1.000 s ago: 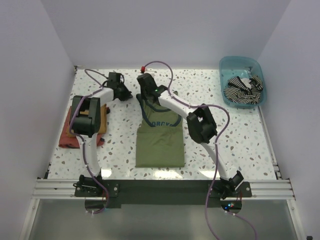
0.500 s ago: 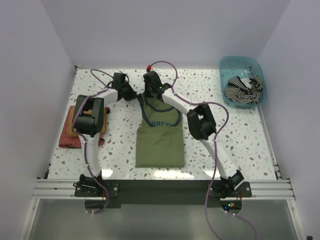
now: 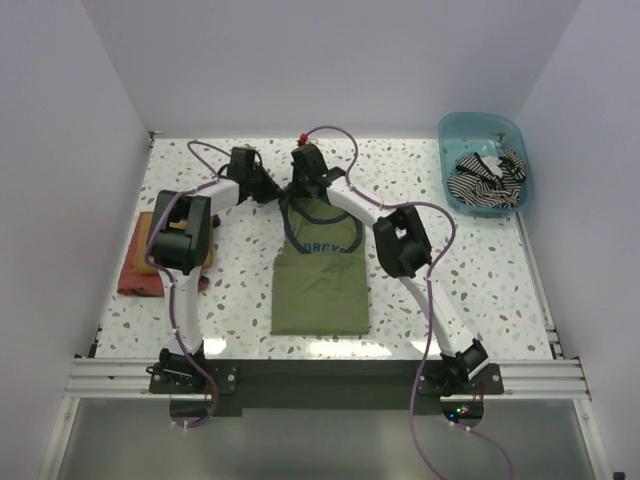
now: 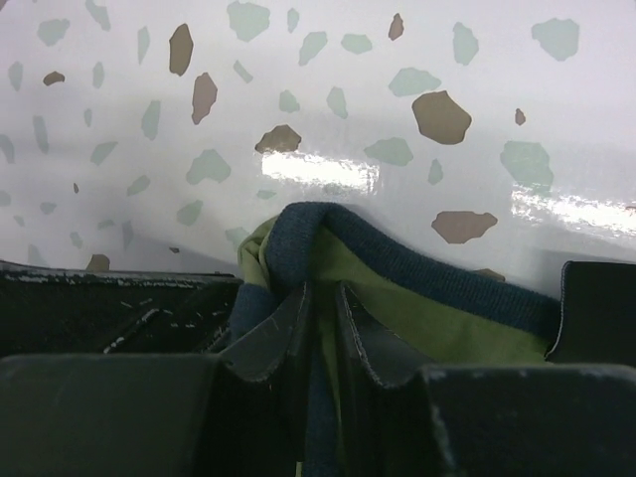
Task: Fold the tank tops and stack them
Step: Fold the tank top
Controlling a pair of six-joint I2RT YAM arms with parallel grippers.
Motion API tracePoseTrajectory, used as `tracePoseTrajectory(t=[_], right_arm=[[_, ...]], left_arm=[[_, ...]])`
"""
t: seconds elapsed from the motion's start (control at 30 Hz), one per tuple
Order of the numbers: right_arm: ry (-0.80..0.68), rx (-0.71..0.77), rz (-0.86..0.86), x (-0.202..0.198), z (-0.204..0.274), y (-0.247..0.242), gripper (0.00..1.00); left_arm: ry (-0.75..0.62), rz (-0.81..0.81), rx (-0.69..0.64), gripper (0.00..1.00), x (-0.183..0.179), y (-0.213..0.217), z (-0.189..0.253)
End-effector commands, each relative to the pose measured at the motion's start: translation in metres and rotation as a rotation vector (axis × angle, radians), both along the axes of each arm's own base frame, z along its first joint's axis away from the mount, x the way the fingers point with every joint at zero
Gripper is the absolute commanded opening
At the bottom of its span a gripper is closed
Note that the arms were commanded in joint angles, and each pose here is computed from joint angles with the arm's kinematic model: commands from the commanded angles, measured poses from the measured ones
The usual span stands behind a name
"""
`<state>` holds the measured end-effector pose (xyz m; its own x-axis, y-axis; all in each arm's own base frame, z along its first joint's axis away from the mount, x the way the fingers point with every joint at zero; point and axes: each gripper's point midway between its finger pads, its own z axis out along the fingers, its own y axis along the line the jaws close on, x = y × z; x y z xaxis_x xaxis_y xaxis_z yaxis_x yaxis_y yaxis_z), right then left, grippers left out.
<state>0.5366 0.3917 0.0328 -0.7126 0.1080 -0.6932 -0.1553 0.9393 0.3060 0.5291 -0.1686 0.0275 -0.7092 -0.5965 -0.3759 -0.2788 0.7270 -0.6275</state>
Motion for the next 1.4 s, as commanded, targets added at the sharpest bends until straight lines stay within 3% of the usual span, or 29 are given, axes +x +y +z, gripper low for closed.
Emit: tracePoseTrajectory(t=[0.0, 0.43, 0.53, 0.7, 1.0, 1.37], right_arm=[[0.004, 0.095, -0.010, 0.014, 0.011, 0.001, 0.18], [0.085, 0.354, 0.043, 0.024, 0.027, 0.008, 0.19], [0.074, 0.367, 0.029, 0.024, 0.036, 0.004, 0.22], [0.059, 0.408, -0.033, 0.033, 0.053, -0.017, 0.36], [0.018, 0.449, -0.080, 0.035, 0.086, -0.034, 0.34], [0.038, 0.426, -0.024, 0.012, 0.080, -0.019, 0.39]], left_arm=[[-0.059, -0.027, -0.066, 0.13, 0.009, -0.017, 0.023], [-0.066, -0.023, -0.102, 0.13, 0.019, -0.029, 0.030], [-0.072, -0.014, -0.098, 0.13, 0.019, -0.027, 0.032], [-0.076, -0.016, -0.103, 0.13, 0.022, -0.028, 0.034], [-0.060, -0.010, -0.107, 0.13, 0.020, -0.028, 0.028], [-0.064, -0.007, -0.109, 0.13, 0.021, -0.028, 0.029]])
